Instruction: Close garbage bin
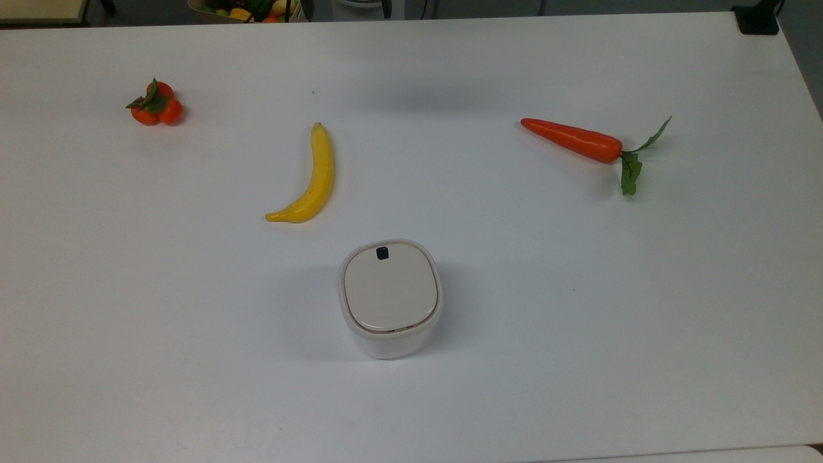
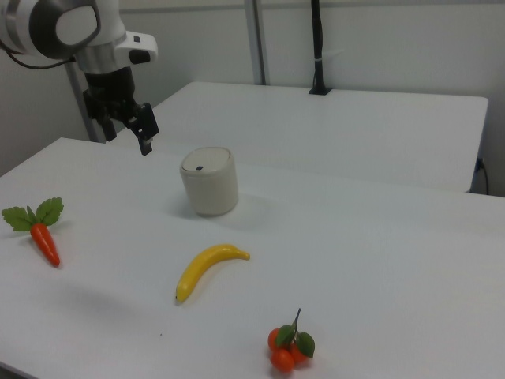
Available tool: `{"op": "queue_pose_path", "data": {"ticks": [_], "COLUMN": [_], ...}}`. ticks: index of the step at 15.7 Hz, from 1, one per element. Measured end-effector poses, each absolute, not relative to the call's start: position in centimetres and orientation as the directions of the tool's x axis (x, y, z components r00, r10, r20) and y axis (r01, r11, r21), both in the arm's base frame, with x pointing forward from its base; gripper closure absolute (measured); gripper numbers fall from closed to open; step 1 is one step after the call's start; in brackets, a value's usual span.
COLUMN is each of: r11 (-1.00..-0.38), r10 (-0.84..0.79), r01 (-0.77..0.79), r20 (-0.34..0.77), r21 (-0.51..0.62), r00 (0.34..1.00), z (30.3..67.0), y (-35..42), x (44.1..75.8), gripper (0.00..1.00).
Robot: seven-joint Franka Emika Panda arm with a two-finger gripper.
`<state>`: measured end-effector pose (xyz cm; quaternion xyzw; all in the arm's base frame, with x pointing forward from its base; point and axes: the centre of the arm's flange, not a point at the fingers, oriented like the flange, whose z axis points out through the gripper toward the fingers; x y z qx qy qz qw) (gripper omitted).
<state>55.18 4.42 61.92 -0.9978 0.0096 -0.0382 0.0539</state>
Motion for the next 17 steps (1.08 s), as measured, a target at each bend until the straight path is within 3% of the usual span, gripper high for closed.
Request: {"op": "queue_pose_path", "data": {"ticks": [9, 17], "r11": [-0.986, -0.984], "r10": [0.147, 0.161], "r01": [0.155, 0.167], "r20": [0.117, 0.112], "r21": [-0.058, -0.054], "r00": [0.982, 0.981], "z": [61.9, 61.4], "y": [3.1, 2.9], "x": [55.8, 56.1], "gripper": [0.0, 0.0]}}
